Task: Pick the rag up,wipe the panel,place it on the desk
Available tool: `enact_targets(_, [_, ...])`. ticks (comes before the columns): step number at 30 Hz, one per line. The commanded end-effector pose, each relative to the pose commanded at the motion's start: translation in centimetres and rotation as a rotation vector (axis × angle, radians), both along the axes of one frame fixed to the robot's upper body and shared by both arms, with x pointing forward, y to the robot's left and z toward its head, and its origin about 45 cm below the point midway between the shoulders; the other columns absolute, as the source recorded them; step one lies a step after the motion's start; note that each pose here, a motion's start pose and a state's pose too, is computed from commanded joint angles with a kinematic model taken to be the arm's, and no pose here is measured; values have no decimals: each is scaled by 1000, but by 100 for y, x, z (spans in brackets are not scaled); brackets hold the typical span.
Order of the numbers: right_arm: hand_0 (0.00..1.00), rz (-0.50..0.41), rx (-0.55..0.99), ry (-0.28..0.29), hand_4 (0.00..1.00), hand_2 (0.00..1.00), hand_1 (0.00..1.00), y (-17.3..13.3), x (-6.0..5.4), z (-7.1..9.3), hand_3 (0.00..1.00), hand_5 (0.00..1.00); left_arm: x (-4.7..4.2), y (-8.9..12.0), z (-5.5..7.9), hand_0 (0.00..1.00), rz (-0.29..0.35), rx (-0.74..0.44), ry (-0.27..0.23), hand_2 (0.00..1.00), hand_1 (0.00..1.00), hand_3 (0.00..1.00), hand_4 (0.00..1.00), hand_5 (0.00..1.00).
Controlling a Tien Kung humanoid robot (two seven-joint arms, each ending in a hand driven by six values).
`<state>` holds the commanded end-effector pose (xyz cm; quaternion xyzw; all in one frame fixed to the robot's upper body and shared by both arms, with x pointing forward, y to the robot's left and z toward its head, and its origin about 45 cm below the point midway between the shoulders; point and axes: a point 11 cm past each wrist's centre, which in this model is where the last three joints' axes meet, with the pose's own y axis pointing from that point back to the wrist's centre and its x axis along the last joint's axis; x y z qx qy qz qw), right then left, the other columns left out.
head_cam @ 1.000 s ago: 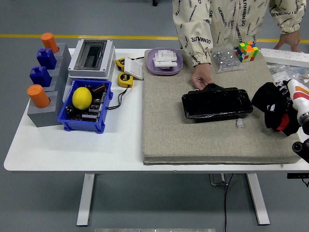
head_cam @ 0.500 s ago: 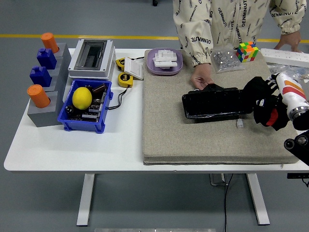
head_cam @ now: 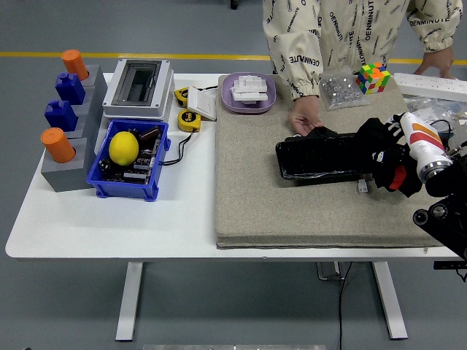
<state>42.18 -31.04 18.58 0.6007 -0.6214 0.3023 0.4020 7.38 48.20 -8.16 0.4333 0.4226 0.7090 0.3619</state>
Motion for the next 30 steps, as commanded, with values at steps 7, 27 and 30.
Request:
enact_targets(7, [227, 40, 9, -8, 941, 411, 360, 205, 47, 32, 424, 2, 5, 5, 3, 607, 0, 1, 0, 654, 641, 561, 628, 438])
enact_targets(27, [227, 159, 47, 7, 941, 412, 360, 836, 53, -27, 424, 2, 61, 31, 26, 608, -2, 7, -10, 654, 641, 561, 628, 438])
enact_targets(30, [228, 181, 49, 9, 941, 411, 360, 937, 45, -33, 424, 2, 67, 33, 29, 608, -4, 7, -10, 654, 640, 561, 627, 438])
